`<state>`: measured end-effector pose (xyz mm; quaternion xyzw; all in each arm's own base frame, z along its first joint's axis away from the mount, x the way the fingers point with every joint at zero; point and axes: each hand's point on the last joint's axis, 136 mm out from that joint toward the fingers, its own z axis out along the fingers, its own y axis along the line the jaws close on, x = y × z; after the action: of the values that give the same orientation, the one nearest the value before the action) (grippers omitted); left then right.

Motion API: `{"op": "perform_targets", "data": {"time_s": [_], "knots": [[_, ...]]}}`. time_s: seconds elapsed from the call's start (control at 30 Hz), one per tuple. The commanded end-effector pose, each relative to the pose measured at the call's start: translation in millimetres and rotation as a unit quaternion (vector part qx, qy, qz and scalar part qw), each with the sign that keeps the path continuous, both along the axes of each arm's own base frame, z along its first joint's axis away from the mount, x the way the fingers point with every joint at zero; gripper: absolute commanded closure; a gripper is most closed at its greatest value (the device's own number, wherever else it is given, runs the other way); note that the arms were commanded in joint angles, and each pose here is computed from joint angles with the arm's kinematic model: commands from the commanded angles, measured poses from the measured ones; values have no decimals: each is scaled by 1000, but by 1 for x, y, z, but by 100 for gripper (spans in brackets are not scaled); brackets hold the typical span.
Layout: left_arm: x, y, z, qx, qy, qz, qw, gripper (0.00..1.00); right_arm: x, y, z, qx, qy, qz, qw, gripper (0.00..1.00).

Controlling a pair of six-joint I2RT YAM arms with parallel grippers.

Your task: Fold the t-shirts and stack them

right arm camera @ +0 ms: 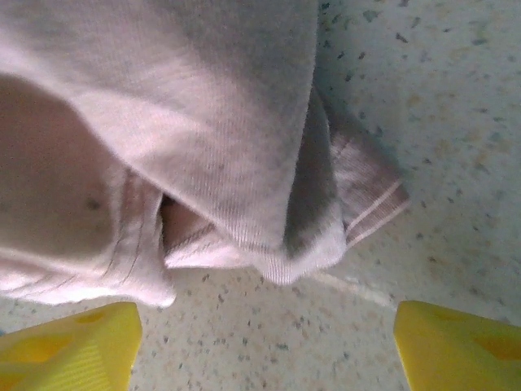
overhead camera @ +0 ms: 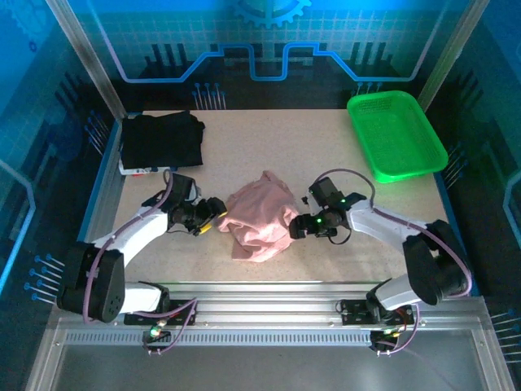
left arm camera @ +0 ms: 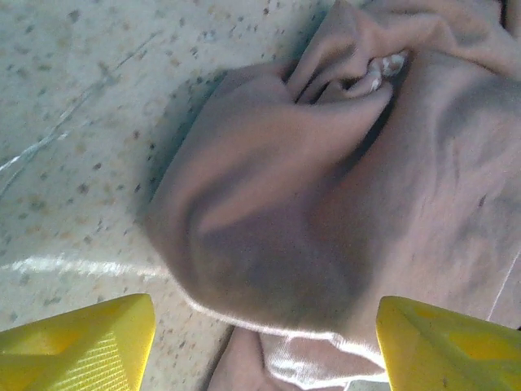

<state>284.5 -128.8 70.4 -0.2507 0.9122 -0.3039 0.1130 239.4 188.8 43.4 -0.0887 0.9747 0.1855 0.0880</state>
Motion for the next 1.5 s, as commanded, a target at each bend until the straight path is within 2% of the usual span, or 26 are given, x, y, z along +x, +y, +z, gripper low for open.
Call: {"op": "perform_targets", "data": {"time_s": [0.0, 0.1, 0.2, 0.23, 0.3, 0.4, 0.47, 0.53, 0.83, 1.07, 1.17, 1.3, 1.47], "knots": [[13, -10, -7, -14, -18, -15, 1000, 29, 19, 4, -13, -27, -20, 12, 999, 24], [18, -13, -21, -5, -9, -23, 1000, 32, 35, 5, -19, -40, -33, -5, 999, 33], [19, -16, -34, 22, 9, -39, 999, 39, 56, 8, -16, -53, -52, -19, 997, 42], [20, -17, -37, 28, 13, -44, 999, 44, 60, 8, -18, -58, -51, -20, 997, 46], [21, -20, -41, 35, 16, -48, 998, 61, 67, 10, -16, -63, -51, -20, 997, 58], [26, -20, -31, 36, 9, -45, 998, 89, 74, 9, -8, -72, -64, -20, 995, 81], [30, -18, -10, 49, -16, -47, 998, 97, 78, 5, 3, -81, -80, -23, 993, 93], [34, -15, 18, 62, -50, -52, 995, 99, 82, 0, 21, -89, -99, -28, 991, 98], [43, -3, 155, 86, -207, -48, 973, 100, 90, -17, 146, -74, -213, -16, 974, 98], [27, 2, 249, 76, -315, -43, 945, 100, 83, -50, 240, -53, -288, -22, 956, 98], [14, 8, 292, 71, -367, -33, 927, 100, 72, -59, 282, -18, -321, -25, 946, 98], [-7, 16, 357, 67, -447, -22, 892, 100, 52, -56, 338, 64, -366, -12, 928, 99], [-15, 23, 424, 98, -516, -26, 851, 100, 41, -44, 377, 130, -382, 13, 915, 99]]}}
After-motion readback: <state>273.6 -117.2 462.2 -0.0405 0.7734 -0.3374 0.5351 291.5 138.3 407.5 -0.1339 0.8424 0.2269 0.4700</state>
